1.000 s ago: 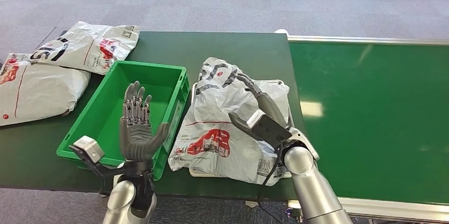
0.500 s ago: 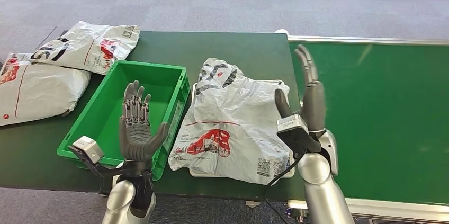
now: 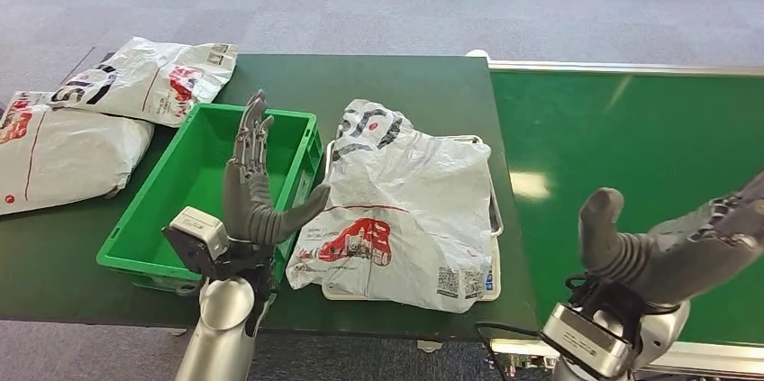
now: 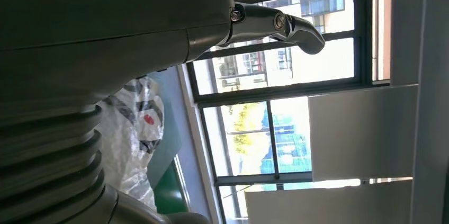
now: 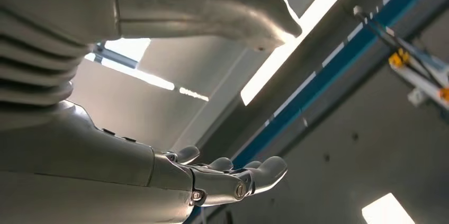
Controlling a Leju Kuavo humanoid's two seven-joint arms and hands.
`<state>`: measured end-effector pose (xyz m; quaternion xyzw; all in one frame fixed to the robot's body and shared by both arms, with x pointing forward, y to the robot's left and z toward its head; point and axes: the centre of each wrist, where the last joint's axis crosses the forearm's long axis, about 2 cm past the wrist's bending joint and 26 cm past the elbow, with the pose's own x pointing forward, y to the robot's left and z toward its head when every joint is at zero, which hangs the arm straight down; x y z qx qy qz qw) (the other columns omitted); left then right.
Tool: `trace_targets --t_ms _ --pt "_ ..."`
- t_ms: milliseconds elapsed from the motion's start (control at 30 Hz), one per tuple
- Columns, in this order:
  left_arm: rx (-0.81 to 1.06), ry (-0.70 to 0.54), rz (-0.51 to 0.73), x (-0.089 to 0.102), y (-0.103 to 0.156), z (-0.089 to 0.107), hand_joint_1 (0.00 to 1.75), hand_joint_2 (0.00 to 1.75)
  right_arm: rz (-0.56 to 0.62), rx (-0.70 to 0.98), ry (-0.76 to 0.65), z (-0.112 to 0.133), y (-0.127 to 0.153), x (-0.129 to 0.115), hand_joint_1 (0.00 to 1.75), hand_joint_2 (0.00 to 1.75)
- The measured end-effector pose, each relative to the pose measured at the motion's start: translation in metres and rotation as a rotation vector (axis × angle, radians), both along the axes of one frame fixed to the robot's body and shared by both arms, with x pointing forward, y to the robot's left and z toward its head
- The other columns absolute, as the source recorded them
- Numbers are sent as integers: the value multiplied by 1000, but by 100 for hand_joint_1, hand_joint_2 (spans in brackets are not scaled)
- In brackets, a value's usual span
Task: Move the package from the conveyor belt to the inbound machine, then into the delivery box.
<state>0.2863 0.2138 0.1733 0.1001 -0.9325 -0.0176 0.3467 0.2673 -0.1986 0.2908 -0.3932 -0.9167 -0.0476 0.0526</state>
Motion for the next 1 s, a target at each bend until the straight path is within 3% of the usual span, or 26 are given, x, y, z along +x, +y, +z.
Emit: trace_targets --t_ms 367,700,1000 --pt "112 -46 -16 20 -4 22 0 175 -11 38 -66 13 -8 -12 0 175" --pt "487 21 -102 81 -10 50 0 175 26 80 -55 11 -7 -10 0 175" --pt "704 156 -374 122 -1 34 0 175 48 89 -22 4 -4 -4 0 175"
